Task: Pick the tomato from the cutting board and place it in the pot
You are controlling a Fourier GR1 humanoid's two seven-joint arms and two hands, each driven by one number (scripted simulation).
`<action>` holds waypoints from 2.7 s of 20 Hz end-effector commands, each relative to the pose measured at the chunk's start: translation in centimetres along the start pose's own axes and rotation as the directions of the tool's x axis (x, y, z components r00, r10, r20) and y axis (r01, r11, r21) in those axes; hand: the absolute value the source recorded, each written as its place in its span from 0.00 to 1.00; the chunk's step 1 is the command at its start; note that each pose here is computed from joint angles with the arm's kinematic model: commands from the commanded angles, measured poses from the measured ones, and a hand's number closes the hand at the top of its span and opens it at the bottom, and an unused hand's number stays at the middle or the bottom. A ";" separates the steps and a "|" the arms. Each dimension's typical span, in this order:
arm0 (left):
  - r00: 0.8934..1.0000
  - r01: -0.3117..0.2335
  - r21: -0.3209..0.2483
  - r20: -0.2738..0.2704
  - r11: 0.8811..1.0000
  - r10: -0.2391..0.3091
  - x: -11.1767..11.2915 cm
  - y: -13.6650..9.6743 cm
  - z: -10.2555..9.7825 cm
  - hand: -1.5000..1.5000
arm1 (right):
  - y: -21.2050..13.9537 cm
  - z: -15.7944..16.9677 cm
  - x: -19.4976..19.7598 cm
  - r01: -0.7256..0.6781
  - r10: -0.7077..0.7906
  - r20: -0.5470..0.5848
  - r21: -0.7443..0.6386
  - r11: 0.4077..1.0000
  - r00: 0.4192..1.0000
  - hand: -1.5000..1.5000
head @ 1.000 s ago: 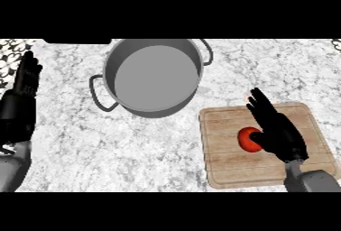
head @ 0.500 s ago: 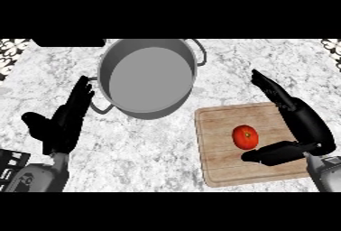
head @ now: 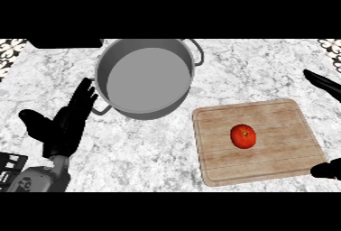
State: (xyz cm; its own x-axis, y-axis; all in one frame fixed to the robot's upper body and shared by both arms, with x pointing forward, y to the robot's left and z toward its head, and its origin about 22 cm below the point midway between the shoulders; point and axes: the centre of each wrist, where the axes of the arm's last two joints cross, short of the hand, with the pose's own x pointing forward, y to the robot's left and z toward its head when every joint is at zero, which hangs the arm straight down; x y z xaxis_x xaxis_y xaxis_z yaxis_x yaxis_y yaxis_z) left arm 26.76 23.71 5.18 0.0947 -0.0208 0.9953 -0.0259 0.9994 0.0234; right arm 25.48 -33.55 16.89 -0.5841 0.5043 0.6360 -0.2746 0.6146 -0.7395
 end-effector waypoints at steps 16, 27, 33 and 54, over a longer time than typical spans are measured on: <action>1.000 0.010 -0.022 -0.017 1.000 -0.010 -0.5 -1.7 1.9 0.50 | -2.9 -4.3 6.8 -0.148 0.282 -0.331 0.377 0.914 0.900 0.00; 1.000 -0.006 -0.036 -0.012 0.999 0.006 0.9 -0.2 0.6 0.50 | 1.0 -4.2 3.7 -0.174 0.395 -0.395 0.489 0.855 0.829 0.00; 1.000 -0.003 -0.016 -0.004 1.000 0.003 0.7 -1.2 -0.4 0.50 | 4.7 -4.2 4.7 -0.160 0.351 -0.416 0.428 0.889 0.839 0.00; 1.000 -0.015 -0.035 -0.009 0.999 0.014 -0.1 -0.9 1.2 0.50 | 11.1 -9.0 3.1 -0.190 0.439 -0.481 0.481 0.856 0.759 0.00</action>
State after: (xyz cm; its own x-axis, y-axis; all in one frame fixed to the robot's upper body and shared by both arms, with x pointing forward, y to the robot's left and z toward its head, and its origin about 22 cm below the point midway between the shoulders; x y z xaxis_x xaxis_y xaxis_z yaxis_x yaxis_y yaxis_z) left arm 26.32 22.86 5.77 0.0979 -0.0194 0.9950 0.0022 0.9998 0.0193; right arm 26.52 -22.00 14.00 -0.1914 0.9352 0.2979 -0.4893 0.1722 -0.8549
